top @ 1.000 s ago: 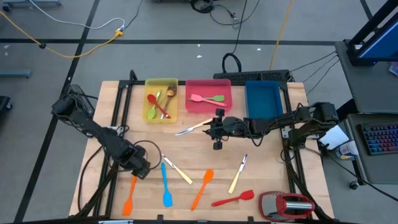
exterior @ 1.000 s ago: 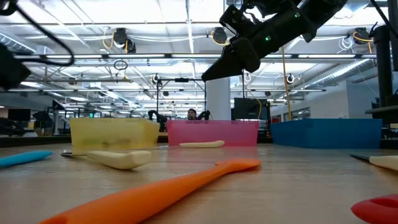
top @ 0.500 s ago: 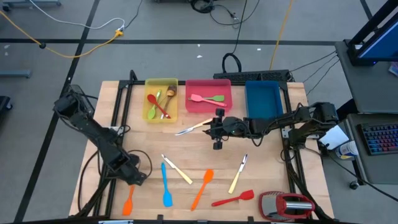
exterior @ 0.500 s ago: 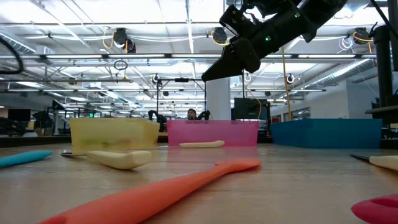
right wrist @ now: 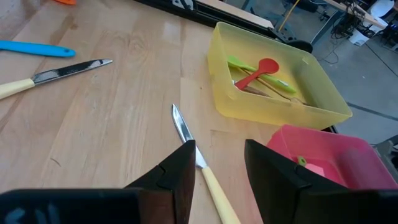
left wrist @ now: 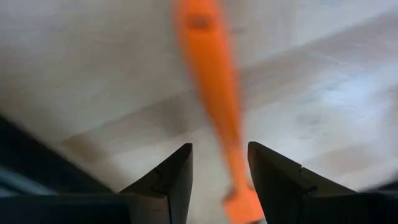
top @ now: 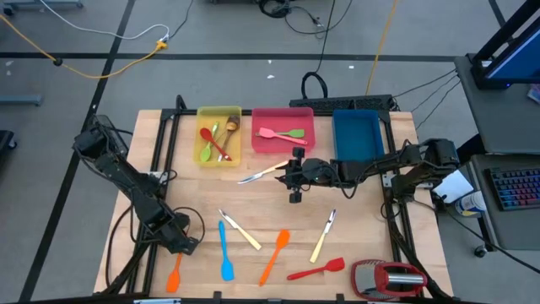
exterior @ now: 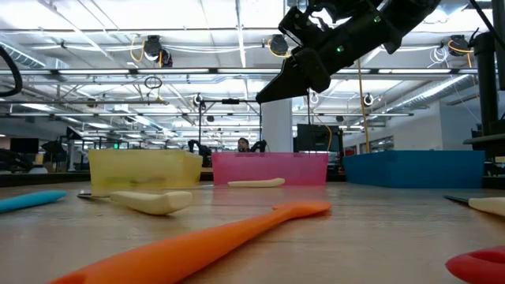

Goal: Pick & Place Kitchen Items
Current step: Put the left orange spatula into the red bin

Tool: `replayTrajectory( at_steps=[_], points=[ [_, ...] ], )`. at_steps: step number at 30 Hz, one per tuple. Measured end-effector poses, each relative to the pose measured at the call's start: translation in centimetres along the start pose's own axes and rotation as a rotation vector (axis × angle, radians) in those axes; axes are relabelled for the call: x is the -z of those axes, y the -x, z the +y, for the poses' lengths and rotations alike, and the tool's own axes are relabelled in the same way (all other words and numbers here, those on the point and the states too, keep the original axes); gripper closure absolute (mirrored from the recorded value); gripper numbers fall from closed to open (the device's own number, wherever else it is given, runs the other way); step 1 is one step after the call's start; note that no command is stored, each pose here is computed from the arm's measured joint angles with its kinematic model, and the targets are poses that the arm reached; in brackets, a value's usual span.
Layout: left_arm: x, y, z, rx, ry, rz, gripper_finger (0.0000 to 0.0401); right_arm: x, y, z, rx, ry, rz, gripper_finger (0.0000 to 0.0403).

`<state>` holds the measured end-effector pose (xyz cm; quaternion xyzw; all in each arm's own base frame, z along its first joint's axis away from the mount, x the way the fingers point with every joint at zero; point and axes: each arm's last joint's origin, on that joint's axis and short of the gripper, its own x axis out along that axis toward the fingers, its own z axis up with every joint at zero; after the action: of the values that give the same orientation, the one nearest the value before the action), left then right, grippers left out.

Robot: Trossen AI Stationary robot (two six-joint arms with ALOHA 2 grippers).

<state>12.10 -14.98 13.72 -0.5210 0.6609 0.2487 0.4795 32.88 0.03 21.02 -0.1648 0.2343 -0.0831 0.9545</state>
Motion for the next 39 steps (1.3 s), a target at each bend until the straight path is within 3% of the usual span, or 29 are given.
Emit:
replayTrajectory(
  at_steps=[5, 9, 15, 28, 39],
  points=[
    [0.1, 0.0, -0.4, 0.051, -0.012, -0.021, 0.0242, 0.0, 0.0, 0.0, 0.0, 0.0, 0.0, 0.0273],
    [-0.2, 0.0, 0.0, 0.024, -0.006, -0.05, 0.0242, 0.0, 0.0, 0.0, 0.0, -0.002, 0.0, 0.0273],
    [-0.4, 0.0, -0.2, 0.06, -0.098, -0.122, 0.0245, 0.0, 0.0, 0.0, 0.0, -0.003, 0.0, 0.0273],
    [-0.7, -0.6, -0.5, 0.047, -0.214, -0.189, 0.0354, 0.0, 0.0, 0.0, -0.002, -0.004, -0.001, 0.0273],
    [-1.0, -0.6, -0.9, 0.091, -0.214, -0.194, 0.0342, 0.0, 0.0, 0.0, -0.003, -0.004, -0.001, 0.0273]
  ],
)
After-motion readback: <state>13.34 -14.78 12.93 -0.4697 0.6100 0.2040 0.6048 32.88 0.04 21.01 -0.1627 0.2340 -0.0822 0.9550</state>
